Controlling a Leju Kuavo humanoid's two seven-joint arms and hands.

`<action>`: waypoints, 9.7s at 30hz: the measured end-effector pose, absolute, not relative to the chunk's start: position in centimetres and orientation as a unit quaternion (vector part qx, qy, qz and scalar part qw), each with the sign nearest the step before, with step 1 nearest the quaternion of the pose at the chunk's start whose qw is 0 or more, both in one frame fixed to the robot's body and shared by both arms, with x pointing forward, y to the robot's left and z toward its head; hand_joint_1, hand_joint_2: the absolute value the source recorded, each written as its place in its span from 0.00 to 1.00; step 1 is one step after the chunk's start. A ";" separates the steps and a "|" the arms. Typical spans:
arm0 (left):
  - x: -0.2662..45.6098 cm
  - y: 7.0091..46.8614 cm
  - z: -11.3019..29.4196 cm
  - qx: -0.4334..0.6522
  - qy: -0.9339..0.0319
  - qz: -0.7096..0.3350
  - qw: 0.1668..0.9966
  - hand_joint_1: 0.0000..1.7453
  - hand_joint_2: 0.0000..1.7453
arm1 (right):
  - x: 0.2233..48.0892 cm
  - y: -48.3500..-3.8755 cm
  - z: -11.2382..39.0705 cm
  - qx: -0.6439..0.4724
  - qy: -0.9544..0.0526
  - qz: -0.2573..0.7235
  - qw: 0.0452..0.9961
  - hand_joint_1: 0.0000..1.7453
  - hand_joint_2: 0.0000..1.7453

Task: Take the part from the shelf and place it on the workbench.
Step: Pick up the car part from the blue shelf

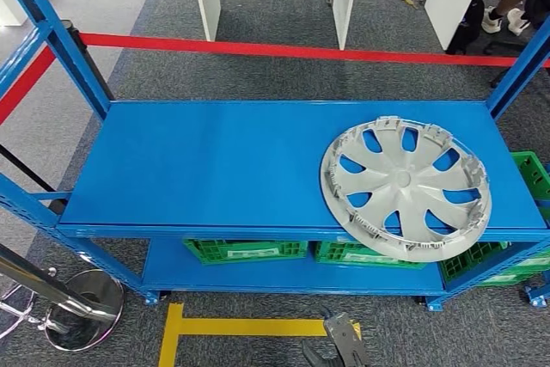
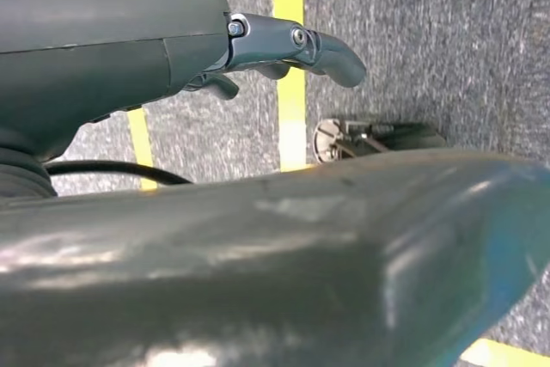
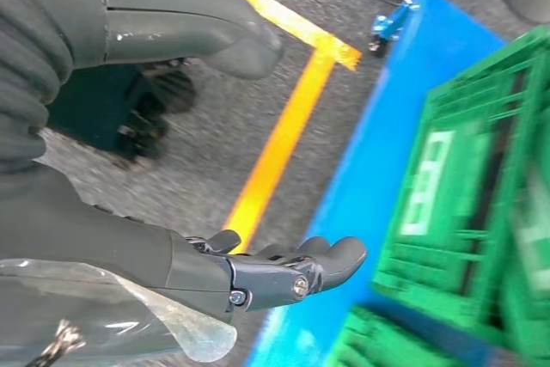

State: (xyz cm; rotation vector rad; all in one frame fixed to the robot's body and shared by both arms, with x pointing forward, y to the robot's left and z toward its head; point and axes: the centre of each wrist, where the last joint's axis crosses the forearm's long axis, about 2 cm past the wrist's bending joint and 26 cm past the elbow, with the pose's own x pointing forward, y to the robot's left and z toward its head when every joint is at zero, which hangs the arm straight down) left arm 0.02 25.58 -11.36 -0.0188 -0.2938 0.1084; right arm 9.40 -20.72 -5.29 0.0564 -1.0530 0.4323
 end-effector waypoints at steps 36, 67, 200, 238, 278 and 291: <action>0.5 26.1 -11.2 0.126 -0.158 -0.076 0.976 0.00 0.00 | 12.4 -19.6 8.7 -0.177 -0.818 0.282 0.469 0.00 1.00; 1.3 26.0 -11.2 0.120 -0.155 -0.124 0.973 0.00 0.00 | 14.3 -22.5 8.4 -0.443 -0.721 0.442 0.298 0.00 1.00; 1.4 27.4 -11.4 0.013 -0.244 -0.050 0.969 0.00 0.00 | 19.9 -35.7 0.8 -0.560 -0.493 0.566 0.351 0.00 1.00; 1.1 27.3 -11.4 0.009 -0.241 -0.046 0.970 0.00 0.00 | 20.4 -32.1 4.4 -0.599 -0.549 0.491 0.312 0.00 1.00; 1.0 27.1 -11.4 0.007 -0.239 -0.043 0.970 0.00 0.00 | 20.3 -32.8 3.3 -0.559 -0.553 0.535 0.309 0.00 1.00; 1.0 27.1 -11.4 0.007 -0.239 -0.042 0.970 0.00 0.00 | 20.4 -33.0 3.2 -0.558 -0.550 0.537 0.311 0.00 1.00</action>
